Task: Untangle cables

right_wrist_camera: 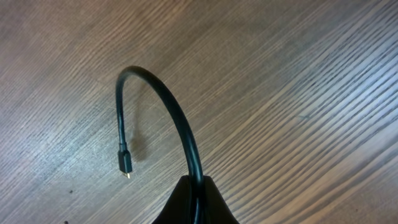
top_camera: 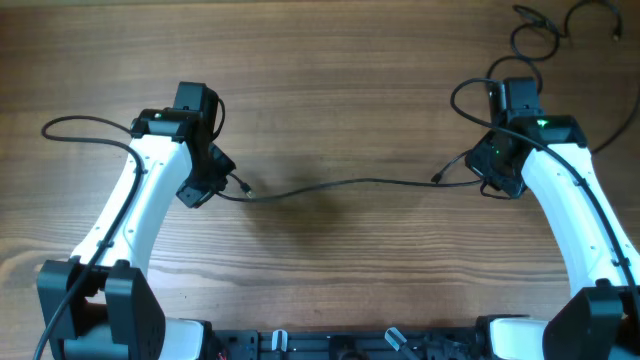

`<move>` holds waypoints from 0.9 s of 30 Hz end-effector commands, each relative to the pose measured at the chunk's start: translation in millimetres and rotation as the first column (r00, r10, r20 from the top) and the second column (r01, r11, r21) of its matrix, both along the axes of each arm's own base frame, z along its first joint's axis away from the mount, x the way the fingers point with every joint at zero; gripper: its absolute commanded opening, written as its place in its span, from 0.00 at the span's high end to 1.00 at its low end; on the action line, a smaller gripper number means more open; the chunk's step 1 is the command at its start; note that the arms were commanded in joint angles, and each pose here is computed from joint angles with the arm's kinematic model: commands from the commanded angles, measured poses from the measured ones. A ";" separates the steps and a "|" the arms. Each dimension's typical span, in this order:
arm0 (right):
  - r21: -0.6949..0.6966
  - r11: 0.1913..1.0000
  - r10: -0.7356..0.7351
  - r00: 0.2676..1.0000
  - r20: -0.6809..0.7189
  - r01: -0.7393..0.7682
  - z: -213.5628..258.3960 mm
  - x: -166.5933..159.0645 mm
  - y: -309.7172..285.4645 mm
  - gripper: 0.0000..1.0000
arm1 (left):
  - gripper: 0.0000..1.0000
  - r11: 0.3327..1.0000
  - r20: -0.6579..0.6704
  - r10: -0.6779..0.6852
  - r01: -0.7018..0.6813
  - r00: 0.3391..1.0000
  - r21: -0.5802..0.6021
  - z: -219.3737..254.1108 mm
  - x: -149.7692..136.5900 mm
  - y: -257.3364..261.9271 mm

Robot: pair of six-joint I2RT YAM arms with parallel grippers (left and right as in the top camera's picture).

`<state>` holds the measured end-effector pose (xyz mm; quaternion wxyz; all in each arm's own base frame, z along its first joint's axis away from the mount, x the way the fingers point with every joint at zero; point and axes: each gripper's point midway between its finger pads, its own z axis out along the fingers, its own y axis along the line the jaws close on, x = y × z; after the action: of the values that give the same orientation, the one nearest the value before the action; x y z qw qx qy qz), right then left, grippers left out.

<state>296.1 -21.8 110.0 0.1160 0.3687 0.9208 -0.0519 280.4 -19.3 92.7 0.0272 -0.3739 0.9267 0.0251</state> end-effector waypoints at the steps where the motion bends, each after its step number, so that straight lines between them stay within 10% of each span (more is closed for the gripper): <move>1: -0.007 0.998 0.068 0.993 0.094 -0.068 36.5 22.5 -1.3 0.96 | 0.94 0.938 0.087 -0.262 0.274 0.961 -0.212 17.9 9.9 -37.7; 4: 0.005 0.996 0.086 0.984 0.155 -0.088 75.2 31.0 2.5 0.96 | 0.72 0.899 0.191 -0.292 0.337 0.937 -0.280 44.2 16.6 -54.7; 5: -0.002 0.995 0.102 0.979 0.178 -0.103 87.3 33.6 2.5 0.96 | 0.24 0.897 0.207 -0.292 0.342 0.934 -0.279 49.2 17.2 -55.3; 6: -0.009 0.993 0.115 0.974 0.196 -0.115 98.8 34.9 2.5 0.96 | 0.00 0.895 0.222 -0.294 0.349 0.930 -0.278 53.6 16.8 -56.0; 10: 0.002 0.993 0.118 0.963 0.241 -0.122 123.3 31.6 5.2 0.96 | 0.00 0.756 0.366 -0.403 0.530 0.839 -0.384 78.2 12.4 -88.4; 27: -0.157 0.975 -0.094 0.929 0.358 0.159 198.1 -18.3 -112.8 0.96 | 0.00 0.795 0.337 -0.413 0.515 0.846 -0.319 73.1 13.3 -75.4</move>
<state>283.5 -140.7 300.1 0.3067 0.4392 0.8400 -0.0861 289.8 -99.7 156.7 0.0489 -0.1415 0.9625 -0.2264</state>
